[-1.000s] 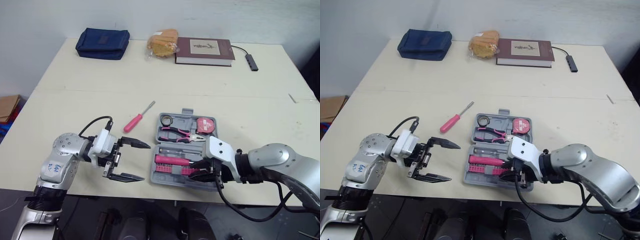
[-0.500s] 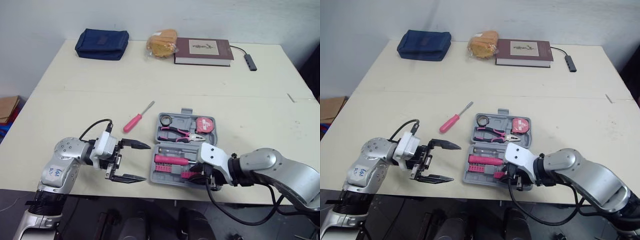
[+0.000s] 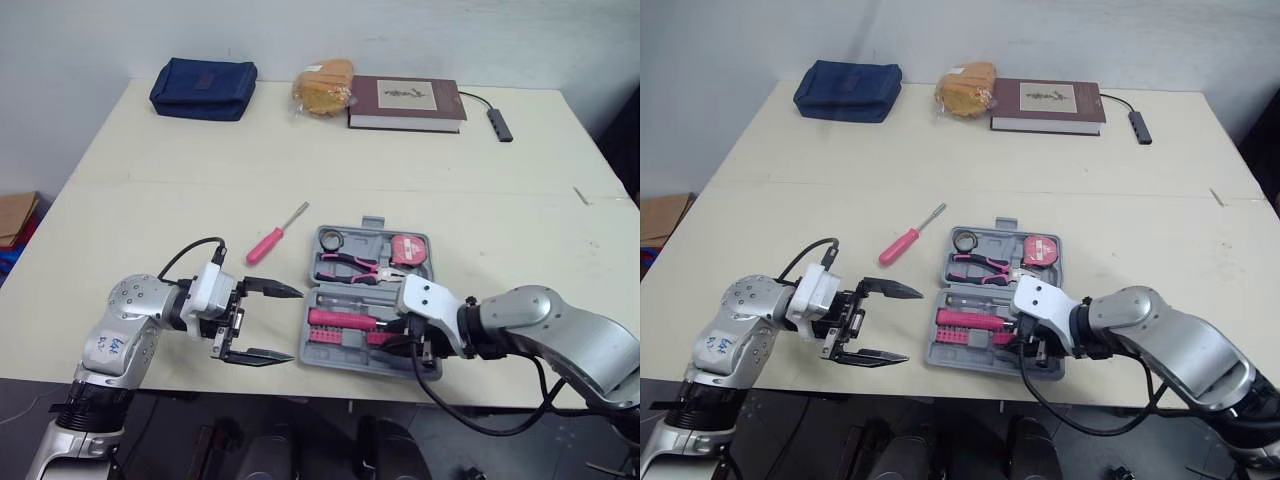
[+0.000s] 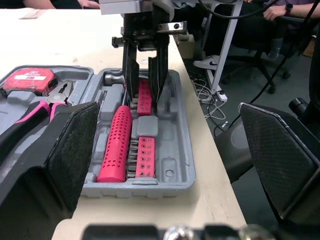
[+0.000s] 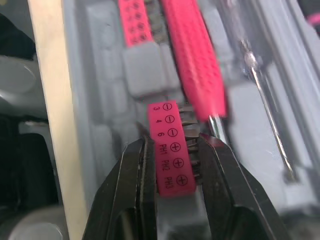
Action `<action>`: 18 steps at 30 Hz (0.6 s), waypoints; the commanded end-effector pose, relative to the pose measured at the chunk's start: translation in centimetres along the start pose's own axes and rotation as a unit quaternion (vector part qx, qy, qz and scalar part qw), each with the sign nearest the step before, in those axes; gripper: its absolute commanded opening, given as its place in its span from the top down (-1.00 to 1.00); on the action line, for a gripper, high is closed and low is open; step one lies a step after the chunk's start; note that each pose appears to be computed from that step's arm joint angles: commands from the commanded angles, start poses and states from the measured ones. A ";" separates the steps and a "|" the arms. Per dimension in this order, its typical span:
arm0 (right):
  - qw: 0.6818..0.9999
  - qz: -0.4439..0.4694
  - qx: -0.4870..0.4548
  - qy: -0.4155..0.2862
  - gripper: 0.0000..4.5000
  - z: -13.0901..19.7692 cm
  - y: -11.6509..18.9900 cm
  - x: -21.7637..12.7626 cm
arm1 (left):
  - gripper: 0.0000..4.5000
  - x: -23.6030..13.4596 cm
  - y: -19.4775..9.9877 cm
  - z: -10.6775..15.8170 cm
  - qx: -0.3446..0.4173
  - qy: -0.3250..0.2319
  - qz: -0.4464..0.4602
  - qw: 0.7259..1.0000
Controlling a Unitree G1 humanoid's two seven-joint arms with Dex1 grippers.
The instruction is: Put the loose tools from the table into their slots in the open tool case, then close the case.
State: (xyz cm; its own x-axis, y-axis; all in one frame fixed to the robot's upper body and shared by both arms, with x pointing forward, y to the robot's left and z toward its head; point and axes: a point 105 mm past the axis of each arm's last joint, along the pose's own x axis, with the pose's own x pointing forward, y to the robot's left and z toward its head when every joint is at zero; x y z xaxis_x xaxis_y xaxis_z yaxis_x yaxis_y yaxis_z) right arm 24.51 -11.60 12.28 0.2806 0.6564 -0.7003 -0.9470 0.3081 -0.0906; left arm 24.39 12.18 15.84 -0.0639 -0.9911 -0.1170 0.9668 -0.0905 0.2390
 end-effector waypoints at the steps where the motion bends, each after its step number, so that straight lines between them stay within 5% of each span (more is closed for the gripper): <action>1: 1.000 0.022 -0.018 -0.007 0.64 0.8 0.9 0.1 | -1.00 0.3 -0.3 0.4 0.011 0.000 -0.005 1.000; 18: 1.000 0.004 -0.020 -0.004 0.64 0.7 0.4 1.1 | -1.00 0.4 -0.3 0.3 0.011 -0.002 -0.004 1.000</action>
State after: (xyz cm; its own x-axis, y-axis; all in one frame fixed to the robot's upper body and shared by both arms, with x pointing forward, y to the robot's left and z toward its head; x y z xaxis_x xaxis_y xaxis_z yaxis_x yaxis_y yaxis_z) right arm 24.37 -10.40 12.09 0.2601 0.6733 -0.6921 -0.9577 0.2714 -0.0958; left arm 24.34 12.18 15.56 -0.0482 -0.9924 -0.1129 0.9705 -0.0732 0.2298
